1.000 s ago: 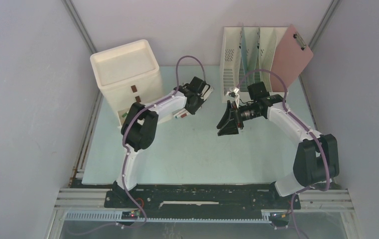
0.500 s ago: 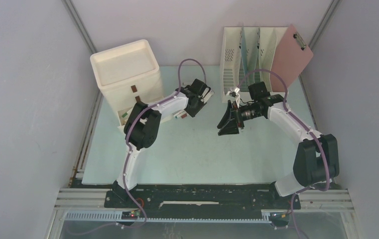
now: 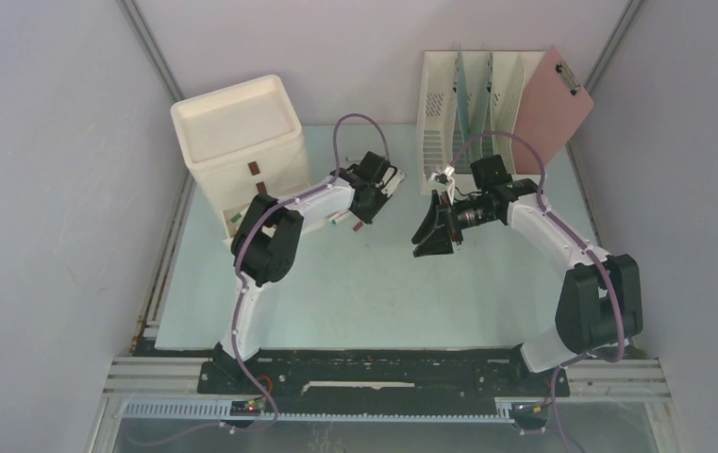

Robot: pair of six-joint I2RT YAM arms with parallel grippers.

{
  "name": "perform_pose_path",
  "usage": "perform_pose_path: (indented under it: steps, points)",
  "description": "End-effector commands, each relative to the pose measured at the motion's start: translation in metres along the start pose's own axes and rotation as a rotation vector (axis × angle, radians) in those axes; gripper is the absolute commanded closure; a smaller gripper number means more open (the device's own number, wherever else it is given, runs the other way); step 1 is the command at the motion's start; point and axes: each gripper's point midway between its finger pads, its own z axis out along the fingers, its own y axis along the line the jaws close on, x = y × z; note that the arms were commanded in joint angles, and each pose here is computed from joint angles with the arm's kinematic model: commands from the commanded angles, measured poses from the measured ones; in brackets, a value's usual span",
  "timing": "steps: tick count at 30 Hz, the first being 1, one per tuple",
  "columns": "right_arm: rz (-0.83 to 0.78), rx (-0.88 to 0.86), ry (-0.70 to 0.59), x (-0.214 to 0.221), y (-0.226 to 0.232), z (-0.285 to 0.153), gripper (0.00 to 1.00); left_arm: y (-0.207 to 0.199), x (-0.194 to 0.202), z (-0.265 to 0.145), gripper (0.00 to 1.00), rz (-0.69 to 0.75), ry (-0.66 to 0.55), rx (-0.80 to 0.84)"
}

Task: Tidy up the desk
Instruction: Pick up the stationery from the center of the board.

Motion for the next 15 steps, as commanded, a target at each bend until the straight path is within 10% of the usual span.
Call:
perform_pose_path:
  steps: [1, 9, 15]
  points:
    - [-0.057, -0.002, -0.017, -0.012, 0.005, -0.004, 0.39, -0.018, 0.002, -0.01, 0.74, -0.066, -0.029, 0.051]
    - [-0.056, -0.001, -0.019, -0.012, 0.005, -0.004, 0.39, -0.037, 0.012, -0.017, 0.99, -0.135, -0.074, 0.057]
    - [-0.058, 0.0, -0.02, -0.012, 0.006, -0.005, 0.39, -0.052, 0.009, -0.044, 1.0, -0.228, -0.185, 0.106]
